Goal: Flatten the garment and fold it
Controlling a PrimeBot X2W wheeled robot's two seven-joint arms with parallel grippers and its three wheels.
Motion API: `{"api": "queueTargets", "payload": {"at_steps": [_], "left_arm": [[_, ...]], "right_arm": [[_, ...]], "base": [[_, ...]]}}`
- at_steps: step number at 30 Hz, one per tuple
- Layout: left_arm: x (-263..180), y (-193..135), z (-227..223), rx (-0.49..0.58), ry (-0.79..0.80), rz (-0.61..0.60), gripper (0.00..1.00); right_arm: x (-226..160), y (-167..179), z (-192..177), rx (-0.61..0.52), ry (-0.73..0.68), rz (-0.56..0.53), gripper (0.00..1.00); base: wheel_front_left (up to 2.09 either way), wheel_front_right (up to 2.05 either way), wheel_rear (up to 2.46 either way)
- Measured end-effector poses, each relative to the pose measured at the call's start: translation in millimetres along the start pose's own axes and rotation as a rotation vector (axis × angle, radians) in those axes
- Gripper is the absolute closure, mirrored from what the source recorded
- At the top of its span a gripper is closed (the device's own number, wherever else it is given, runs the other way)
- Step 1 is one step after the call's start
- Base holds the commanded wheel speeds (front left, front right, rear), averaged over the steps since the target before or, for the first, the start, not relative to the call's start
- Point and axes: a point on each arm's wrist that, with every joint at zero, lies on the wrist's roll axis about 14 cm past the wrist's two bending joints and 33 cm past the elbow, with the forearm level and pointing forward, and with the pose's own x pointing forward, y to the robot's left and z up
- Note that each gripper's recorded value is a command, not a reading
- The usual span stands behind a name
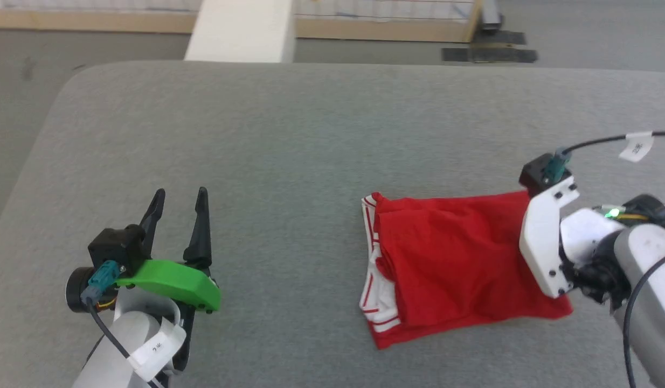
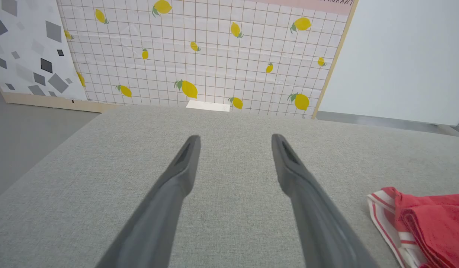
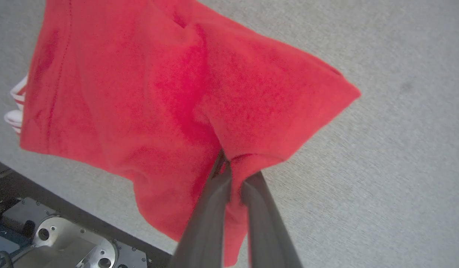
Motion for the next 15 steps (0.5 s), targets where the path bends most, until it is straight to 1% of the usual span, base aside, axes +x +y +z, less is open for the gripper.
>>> {"api": "queueTargets", "payload": {"at_steps": [5, 9, 11, 15], "left_arm": [[22, -39, 2, -0.012, -0.013, -0.111, 0.00], [49, -78, 7, -0.014, -0.026, -0.222, 0.00], [63, -95, 5, -0.012, -0.024, -0.275, 0.00], [85, -114, -8, 0.004, -0.004, -0.332, 0.00]], "right_arm": [[-27, -45, -6, 0.071, -0.030, -0.108, 1.00], [-48, -90, -20, 0.170, -0.051, -0.212, 1.00], [-58, -116, -30, 0.232, -0.060, -0.270, 1.00], [-66, -160, -58, 0.339, -0.025, -0.374, 1.00]], "base": [[0.00, 0.00, 0.00], [0.00, 0.00, 0.00], [0.00, 0.00, 0.00], [0.00, 0.00, 0.00]]}}
